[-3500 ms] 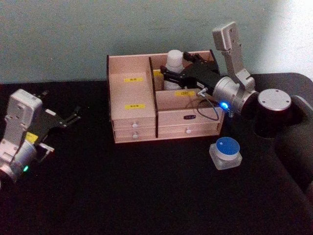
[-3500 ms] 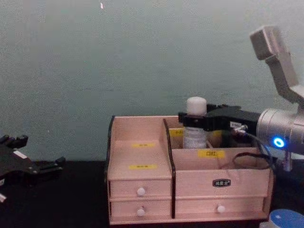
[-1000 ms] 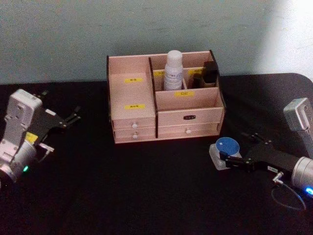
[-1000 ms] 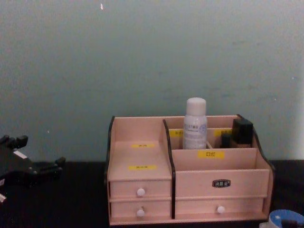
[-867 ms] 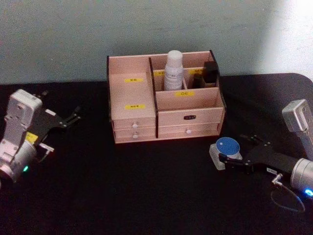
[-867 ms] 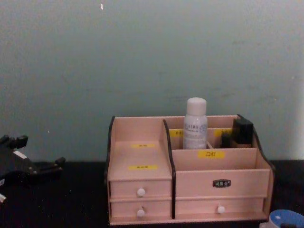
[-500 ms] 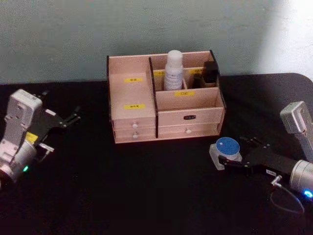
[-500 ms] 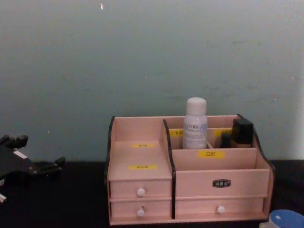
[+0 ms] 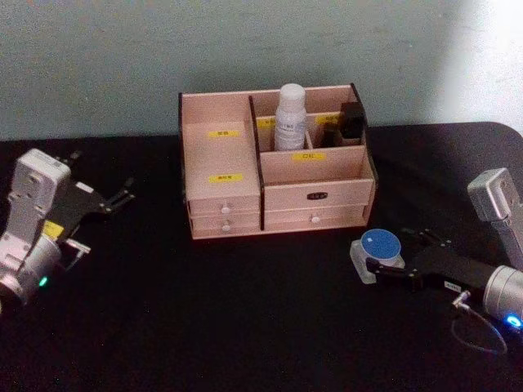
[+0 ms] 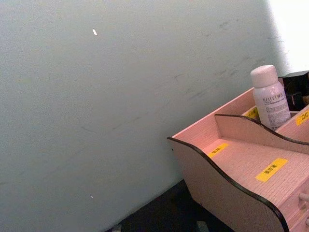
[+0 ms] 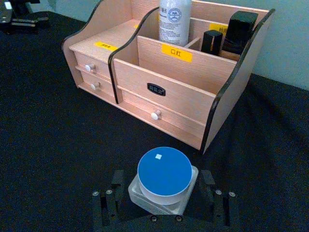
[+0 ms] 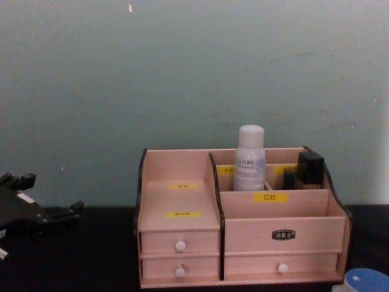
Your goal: Pick up the facial cleanser and watermelon frost from the table and place them into the tiered storage box.
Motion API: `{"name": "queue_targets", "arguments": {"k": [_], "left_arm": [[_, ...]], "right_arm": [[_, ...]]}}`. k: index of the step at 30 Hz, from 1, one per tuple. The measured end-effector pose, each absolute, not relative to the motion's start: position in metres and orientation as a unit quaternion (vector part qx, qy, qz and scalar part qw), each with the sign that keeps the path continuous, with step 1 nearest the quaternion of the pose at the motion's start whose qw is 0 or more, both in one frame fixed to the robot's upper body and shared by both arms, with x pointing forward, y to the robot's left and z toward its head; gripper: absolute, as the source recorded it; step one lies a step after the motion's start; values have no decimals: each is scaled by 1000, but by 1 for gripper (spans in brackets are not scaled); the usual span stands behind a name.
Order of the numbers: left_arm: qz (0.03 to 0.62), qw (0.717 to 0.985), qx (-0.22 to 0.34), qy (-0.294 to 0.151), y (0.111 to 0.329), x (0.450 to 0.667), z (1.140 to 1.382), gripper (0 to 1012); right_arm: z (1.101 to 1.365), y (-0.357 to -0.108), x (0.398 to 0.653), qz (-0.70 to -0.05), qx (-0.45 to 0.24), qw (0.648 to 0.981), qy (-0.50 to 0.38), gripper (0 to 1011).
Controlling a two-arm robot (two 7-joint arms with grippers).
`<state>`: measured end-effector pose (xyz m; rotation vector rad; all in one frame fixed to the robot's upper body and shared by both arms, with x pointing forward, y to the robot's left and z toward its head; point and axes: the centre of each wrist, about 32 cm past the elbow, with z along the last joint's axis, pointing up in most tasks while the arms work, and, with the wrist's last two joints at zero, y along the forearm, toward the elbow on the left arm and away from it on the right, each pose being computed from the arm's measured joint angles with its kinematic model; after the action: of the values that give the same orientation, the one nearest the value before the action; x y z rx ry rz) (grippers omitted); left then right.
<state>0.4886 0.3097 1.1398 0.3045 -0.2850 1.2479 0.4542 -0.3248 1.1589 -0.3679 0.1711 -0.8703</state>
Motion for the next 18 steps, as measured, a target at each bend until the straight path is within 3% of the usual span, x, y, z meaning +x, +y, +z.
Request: {"name": "queue_targets", "arguments": {"k": [18], "left_arm": [[580, 791, 141, -132, 310, 489, 1140, 1001]], "right_arm": [[1156, -322, 462, -421, -178, 885, 87, 1000]]}}
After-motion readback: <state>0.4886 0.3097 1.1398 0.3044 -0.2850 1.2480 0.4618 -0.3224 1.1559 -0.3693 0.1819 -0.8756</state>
